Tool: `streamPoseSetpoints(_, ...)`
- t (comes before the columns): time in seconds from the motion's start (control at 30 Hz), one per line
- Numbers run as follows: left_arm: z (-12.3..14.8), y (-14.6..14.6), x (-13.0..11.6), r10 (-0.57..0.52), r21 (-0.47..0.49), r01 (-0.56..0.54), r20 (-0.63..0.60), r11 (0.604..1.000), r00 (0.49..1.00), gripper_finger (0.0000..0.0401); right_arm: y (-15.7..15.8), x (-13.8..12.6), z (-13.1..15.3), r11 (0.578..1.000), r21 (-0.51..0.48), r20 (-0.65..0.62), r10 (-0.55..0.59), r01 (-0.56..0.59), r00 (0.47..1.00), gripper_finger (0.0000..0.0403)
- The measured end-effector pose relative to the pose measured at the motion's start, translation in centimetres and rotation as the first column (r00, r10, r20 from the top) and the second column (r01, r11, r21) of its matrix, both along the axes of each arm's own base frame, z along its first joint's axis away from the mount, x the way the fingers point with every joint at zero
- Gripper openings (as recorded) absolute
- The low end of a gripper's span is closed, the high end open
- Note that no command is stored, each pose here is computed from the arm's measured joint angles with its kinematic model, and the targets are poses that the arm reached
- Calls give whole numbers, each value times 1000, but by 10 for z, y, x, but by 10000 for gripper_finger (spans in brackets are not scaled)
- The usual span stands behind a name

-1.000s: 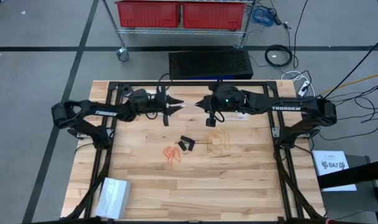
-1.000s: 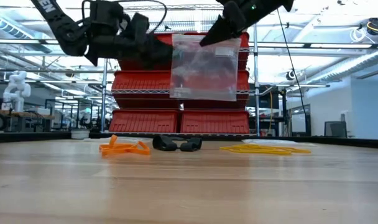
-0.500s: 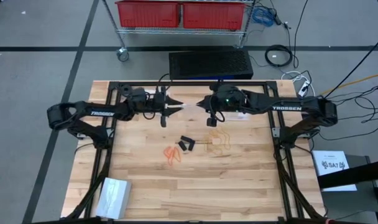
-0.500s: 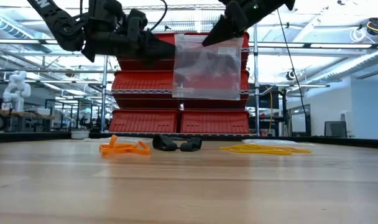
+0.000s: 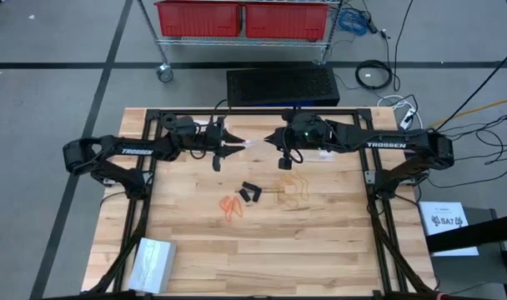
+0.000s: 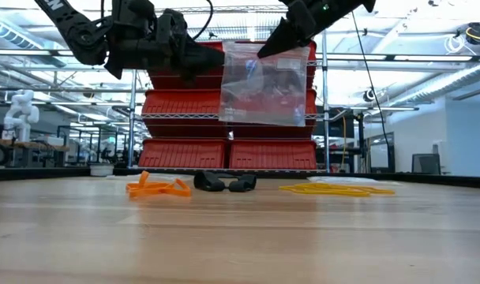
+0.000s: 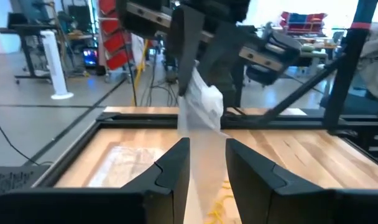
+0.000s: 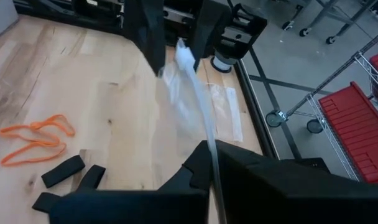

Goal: Sort rubber bands
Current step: Open the middle transparent zip bag

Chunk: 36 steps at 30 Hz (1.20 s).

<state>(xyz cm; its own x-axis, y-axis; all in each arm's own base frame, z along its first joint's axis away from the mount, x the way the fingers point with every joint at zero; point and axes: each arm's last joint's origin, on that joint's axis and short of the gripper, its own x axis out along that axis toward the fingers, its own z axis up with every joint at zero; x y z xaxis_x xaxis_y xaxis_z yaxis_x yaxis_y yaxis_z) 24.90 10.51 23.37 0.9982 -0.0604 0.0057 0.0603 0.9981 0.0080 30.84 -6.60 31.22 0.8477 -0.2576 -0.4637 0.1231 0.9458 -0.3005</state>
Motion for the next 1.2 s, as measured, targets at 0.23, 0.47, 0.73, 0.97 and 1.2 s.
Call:
streamPoseSetpoints(0.23, 2, 0, 0, -14, 1, 14, 15, 1000, 1000, 110, 0, 0, 0, 1000, -4, 0, 1, -1, 1000, 0)
streamPoseSetpoints(0.47, 2, -1, -1, -55, -16, 55, 15, 998, 998, 110, 0, 0, 0, 1000, -7, -1, 3, -3, 1000, 0)
streamPoseSetpoints(0.73, 2, 4, -1, 93, -17, -92, 22, 996, 995, 110, 0, 0, 0, 1000, -5, 2, 5, -5, 1000, 0)
streamPoseSetpoints(0.97, 10, 1, 3, 54, 4, -55, 49, 998, 997, 93, 0, 0, 0, 1000, 5, 6, 4, -4, 1000, 0)
streamPoseSetpoints(1.2, 14, -1, 6, 29, 32, -31, 51, 999, 998, 50, 0, 0, 0, 1000, 7, 6, 5, -5, 1000, 0)
